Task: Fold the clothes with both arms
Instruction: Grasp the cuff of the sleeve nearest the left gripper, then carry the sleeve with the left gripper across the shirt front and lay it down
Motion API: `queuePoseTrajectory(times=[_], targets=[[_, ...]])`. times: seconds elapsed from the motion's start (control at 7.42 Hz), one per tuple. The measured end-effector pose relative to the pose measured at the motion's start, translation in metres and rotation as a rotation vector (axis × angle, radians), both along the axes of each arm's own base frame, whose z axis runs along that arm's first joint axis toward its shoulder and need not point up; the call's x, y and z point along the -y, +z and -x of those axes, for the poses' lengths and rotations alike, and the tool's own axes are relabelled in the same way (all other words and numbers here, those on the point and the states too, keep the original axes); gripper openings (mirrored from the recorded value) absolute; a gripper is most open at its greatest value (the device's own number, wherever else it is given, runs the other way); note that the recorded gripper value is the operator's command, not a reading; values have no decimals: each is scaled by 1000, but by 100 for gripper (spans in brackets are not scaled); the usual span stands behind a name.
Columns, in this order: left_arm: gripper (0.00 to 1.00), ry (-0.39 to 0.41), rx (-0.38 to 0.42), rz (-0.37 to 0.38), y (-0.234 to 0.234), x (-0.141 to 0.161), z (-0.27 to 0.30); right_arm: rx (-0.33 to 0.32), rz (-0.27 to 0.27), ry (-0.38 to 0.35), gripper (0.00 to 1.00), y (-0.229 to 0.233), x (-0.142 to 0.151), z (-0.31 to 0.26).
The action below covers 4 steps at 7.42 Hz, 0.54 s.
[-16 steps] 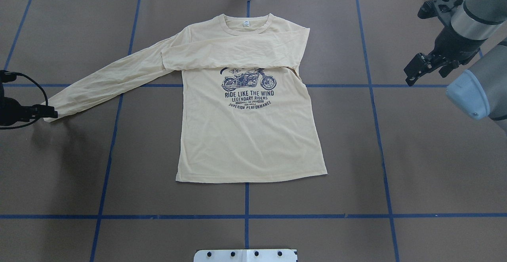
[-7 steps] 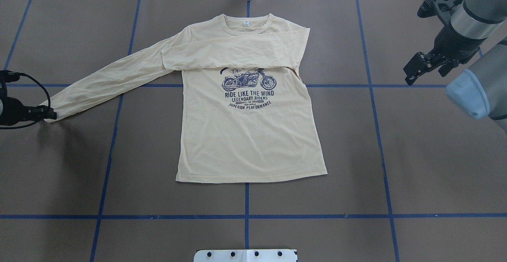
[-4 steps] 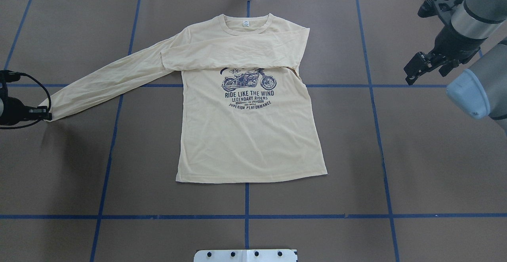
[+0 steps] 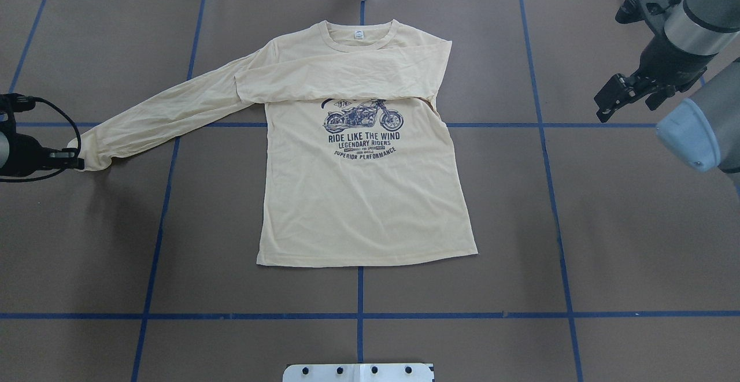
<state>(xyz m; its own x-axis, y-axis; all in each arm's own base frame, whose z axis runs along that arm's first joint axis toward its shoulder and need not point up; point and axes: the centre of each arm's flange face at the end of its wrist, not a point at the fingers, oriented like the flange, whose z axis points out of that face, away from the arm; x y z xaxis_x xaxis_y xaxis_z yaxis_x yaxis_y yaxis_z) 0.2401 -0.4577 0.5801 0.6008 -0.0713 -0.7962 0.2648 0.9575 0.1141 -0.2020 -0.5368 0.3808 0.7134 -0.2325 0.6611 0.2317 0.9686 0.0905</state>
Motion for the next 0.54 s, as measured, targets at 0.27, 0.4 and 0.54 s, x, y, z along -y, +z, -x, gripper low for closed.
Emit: queuePoseTrajectory(times=[0.27,0.4,0.54], targets=[[0,2,-84,35,-71,19,4,-3,2,12,100,8,-13,-15],[0,-6,-137,64,-117,41,-1,-5,5,14,100,13,-22,-23],[0,-21,-180,92,-164,63,-12,-13,8,16,100,20,-30,-29]])
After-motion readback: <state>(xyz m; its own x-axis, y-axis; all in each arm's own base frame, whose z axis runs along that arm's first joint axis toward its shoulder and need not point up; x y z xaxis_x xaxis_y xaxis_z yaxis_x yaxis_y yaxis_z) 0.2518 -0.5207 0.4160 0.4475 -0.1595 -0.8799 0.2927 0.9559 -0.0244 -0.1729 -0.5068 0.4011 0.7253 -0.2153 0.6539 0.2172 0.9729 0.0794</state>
